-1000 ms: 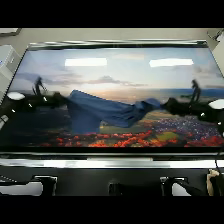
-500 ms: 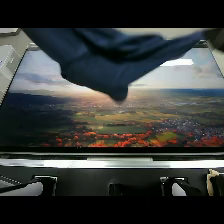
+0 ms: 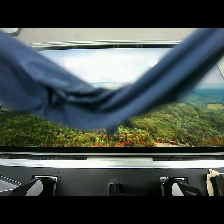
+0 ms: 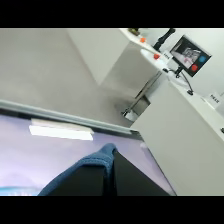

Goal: Fold the clothes and pants, and hang the long-sleeved shirts on hangers.

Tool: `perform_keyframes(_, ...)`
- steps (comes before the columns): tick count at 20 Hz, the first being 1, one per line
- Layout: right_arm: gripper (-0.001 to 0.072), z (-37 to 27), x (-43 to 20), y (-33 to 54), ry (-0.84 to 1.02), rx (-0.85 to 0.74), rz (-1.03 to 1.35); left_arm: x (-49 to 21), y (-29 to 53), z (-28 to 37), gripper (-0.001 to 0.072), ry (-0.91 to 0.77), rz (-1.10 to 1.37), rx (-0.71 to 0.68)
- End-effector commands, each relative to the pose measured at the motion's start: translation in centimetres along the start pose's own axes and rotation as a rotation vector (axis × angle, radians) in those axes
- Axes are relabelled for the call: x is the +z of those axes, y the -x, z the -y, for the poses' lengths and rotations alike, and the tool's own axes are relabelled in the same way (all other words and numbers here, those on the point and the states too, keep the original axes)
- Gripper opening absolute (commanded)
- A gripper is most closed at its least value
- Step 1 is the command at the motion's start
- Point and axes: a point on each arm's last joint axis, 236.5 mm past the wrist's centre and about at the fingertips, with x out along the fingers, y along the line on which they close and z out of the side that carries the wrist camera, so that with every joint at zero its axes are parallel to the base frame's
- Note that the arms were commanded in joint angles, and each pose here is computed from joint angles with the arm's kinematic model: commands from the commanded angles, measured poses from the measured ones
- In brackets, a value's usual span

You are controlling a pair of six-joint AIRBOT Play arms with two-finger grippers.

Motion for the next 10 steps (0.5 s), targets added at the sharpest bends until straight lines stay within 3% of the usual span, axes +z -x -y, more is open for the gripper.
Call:
perform_keyframes(1,0.0033,1.9,-3.8,-2.3,-0.150,0.002,-0.157,-3.9,-2.7,-5.9,0.0013,0.111,-0.199,0.117)
perform_keyframes(4,0.0033,6.2,-12.1,-7.6,-0.337,0.013,-0.460,-9.6,-9.6,-13.5,0.0013,0.153,-0.428,0.191)
perform_keyframes(6,0.0034,7.1,-19.5,-11.5,-0.383,0.054,-0.703,-17.3,-14.9,-19.5,0.0015,0.171,-0.641,0.268)
perform_keyframes(8,0.0034,7.2,-27.7,-15.5,-0.326,0.086,-0.918,-27.3,-19.2,-25.2,0.0015,0.190,-0.870,0.332)
perform_keyframes(10,0.0034,9.3,-36.1,-19.4,-0.225,0.016,-1.070,-35.4,-22.1,-28.9,0.0015,0.240,-1.018,0.352)
